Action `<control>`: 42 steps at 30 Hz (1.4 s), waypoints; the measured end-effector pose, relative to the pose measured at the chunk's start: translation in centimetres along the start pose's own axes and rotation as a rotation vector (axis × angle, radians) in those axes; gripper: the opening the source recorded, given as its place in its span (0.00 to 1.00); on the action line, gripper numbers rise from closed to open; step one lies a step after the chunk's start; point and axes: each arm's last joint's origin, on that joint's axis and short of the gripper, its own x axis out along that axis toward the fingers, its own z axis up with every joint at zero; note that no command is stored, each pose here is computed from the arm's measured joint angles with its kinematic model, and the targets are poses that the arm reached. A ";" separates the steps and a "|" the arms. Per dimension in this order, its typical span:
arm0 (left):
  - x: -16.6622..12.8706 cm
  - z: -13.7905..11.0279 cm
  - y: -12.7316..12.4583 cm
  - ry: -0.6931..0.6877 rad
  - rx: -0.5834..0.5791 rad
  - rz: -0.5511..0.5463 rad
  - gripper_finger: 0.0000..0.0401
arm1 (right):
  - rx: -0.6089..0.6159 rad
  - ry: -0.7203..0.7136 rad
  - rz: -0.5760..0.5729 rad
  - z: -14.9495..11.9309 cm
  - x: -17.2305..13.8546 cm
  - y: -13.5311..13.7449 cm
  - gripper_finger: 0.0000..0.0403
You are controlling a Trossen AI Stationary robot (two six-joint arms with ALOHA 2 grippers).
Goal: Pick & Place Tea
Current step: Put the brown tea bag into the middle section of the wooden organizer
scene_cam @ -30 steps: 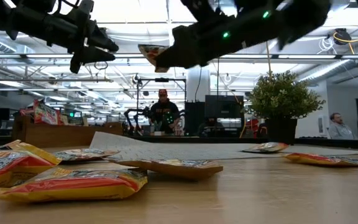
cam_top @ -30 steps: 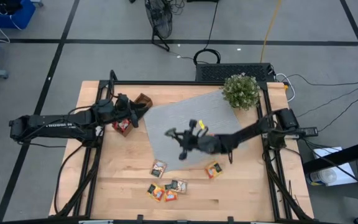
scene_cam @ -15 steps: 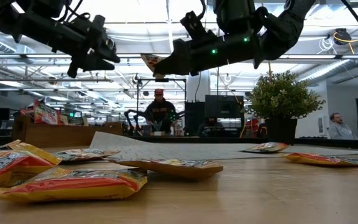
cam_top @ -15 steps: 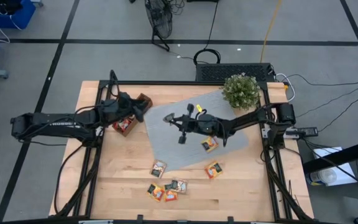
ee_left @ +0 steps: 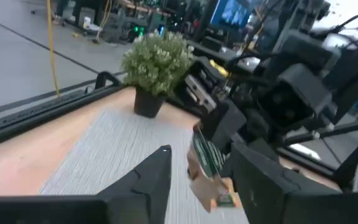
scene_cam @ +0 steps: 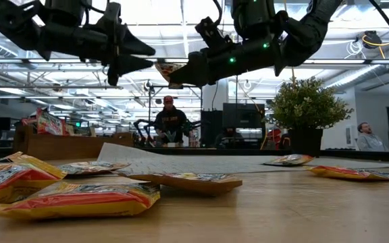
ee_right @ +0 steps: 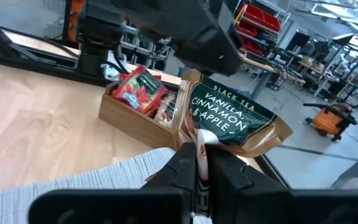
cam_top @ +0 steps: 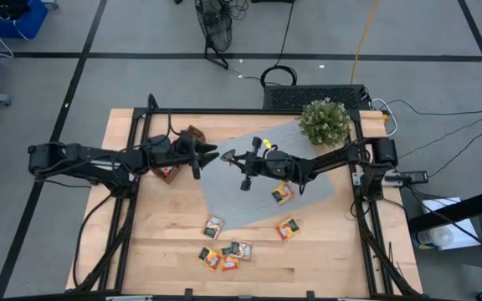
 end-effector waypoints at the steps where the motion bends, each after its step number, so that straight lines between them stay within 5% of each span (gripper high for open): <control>1: 0.1 -0.2 0.1 0.008 0.004 0.003 0.45 | 0.003 0.004 -0.002 -0.1 0.0 -0.1 0.04; 11: 0.8 -1.3 0.1 0.055 -0.001 0.012 0.68 | 0.011 -0.020 -0.018 0.1 0.1 -0.4 0.04; 26: 3.5 -0.9 -0.2 0.040 0.003 -0.002 0.60 | 0.012 -0.015 -0.016 0.1 0.1 -0.4 0.04; 33: 3.5 -0.7 -0.1 0.037 0.008 -0.008 0.47 | 0.010 -0.004 -0.013 0.0 0.1 -0.4 0.04; 40: 3.5 -0.8 0.6 0.071 -0.005 -0.002 0.08 | 0.010 0.000 -0.011 -0.1 0.1 -0.3 0.04; 42: 3.5 -0.7 0.7 0.069 0.008 -0.010 0.03 | 0.024 -0.001 -0.011 0.0 0.1 -0.3 0.04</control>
